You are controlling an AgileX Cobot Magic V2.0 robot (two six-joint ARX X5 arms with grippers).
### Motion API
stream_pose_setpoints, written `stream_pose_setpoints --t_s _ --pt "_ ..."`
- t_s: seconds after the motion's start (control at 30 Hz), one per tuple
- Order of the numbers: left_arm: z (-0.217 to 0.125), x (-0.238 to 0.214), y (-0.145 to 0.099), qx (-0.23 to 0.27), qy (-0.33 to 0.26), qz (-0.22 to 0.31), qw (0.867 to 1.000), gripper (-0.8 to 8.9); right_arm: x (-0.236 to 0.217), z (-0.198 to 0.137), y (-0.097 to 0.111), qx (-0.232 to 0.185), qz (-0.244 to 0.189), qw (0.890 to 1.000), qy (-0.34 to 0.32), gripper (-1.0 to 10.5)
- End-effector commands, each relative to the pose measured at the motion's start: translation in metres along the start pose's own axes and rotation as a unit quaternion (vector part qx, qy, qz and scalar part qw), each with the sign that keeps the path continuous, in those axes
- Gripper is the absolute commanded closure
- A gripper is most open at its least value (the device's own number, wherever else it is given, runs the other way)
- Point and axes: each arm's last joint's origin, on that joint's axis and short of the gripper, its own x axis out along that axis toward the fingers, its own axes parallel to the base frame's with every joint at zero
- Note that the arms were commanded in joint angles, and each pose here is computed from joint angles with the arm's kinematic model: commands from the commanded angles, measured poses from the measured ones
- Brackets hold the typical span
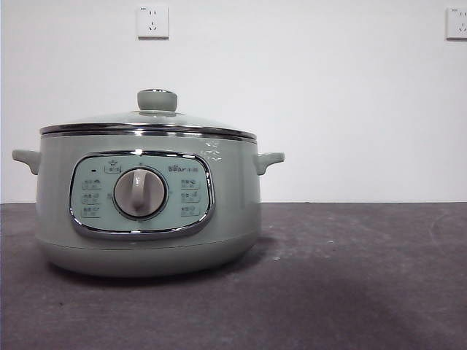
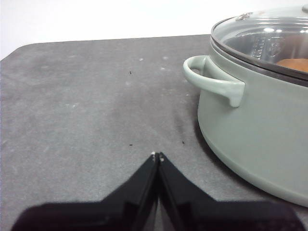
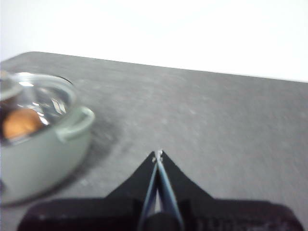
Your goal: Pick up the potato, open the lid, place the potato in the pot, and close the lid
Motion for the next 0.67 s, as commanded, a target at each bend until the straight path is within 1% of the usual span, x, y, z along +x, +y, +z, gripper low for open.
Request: stream_pose_setpoints --t_s 0.03,0.2,0.33,0.47,0.67 --pt "-0.004 0.001 0.0 -0.005 0.003 0.001 1.0 8.17 0.005 -0.034 -0.001 0.002 -0.013 1.0 0.012 9.6" --pt "-0.004 0.001 0.0 -0.005 0.003 0.001 1.0 8.17 0.015 -0.078 -0.001 0.007 -0.019 1.0 0.003 9.6" --pt "-0.004 0.001 0.0 -0.005 0.003 0.001 1.0 8.17 0.023 -0.1 -0.001 0.03 -0.02 0.999 -0.007 9.6" --pt "-0.004 0.001 0.0 -0.005 0.003 0.001 1.0 8.17 0.027 -0.114 -0.001 0.045 -0.019 0.999 0.003 9.6" --pt "-0.004 0.001 0.0 -0.005 0.003 0.001 1.0 8.17 0.027 -0.115 -0.001 0.047 -0.02 0.999 0.001 9.6"
